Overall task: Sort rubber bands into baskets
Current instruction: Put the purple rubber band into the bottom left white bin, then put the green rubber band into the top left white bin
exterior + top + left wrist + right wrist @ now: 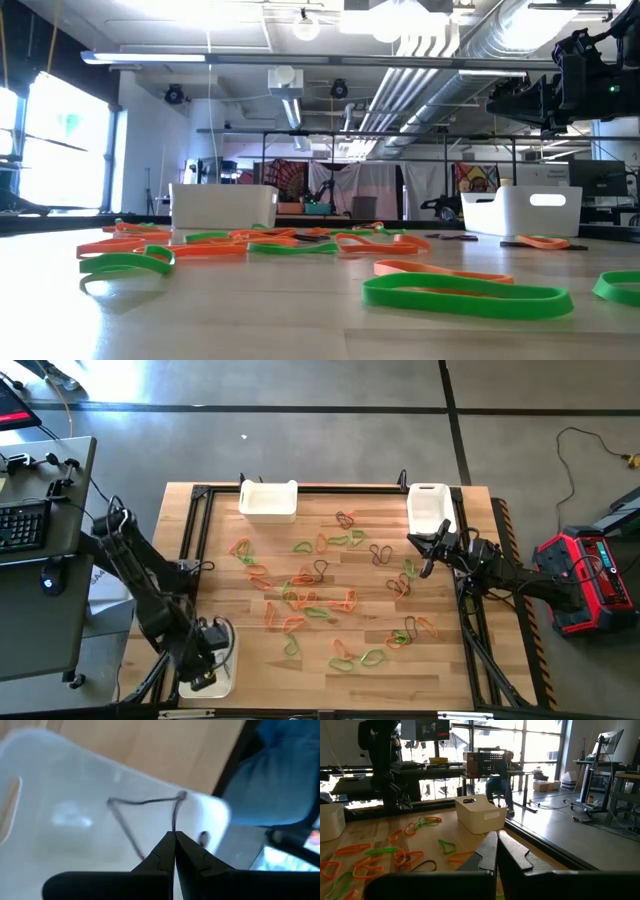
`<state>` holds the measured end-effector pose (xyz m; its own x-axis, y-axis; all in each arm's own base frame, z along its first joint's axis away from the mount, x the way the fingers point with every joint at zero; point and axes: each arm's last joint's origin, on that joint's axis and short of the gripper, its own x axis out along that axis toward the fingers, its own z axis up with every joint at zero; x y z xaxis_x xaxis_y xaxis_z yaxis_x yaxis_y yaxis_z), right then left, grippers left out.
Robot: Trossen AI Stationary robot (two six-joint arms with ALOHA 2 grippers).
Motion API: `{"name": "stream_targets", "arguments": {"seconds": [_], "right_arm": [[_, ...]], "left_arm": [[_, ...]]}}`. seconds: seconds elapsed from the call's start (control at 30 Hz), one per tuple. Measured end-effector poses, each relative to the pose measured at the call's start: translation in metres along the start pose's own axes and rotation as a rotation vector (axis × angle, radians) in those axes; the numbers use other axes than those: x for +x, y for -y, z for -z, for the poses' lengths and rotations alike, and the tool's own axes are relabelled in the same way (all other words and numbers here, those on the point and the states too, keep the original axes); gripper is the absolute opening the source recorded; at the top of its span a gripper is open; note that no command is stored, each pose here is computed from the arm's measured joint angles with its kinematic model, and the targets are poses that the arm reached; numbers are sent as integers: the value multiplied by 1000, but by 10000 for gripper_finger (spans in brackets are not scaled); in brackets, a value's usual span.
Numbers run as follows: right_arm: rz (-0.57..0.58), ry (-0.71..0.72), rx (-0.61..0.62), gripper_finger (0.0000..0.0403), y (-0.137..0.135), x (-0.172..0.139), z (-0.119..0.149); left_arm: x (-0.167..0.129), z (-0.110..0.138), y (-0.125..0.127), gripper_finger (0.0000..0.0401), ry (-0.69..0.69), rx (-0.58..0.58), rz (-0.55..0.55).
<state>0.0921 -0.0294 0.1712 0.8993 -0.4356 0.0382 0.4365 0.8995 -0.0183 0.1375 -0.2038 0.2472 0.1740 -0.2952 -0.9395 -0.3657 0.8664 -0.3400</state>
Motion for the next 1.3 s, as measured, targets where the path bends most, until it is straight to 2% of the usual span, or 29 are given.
{"name": "stream_targets", "arguments": {"seconds": [0.37,0.5,0.63,1.0,1.1,1.3], "right_arm": [[0,0,0,0,0,0,0],[0,0,0,0,0,0,0],[0,0,0,0,0,0,0],[0,0,0,0,0,0,0],[0,0,0,0,0,0,0],[1,0,0,0,0,0,0]], "left_arm": [[28,4,-20,0,-145,-24,-99],[37,2,-32,3,-177,-109,-145],[40,-4,-38,24,-202,-145,-155],[34,-32,-43,128,-173,-103,-90],[24,-43,-43,134,-130,-83,-78],[-2,-66,-55,129,-16,-60,-125]]}}
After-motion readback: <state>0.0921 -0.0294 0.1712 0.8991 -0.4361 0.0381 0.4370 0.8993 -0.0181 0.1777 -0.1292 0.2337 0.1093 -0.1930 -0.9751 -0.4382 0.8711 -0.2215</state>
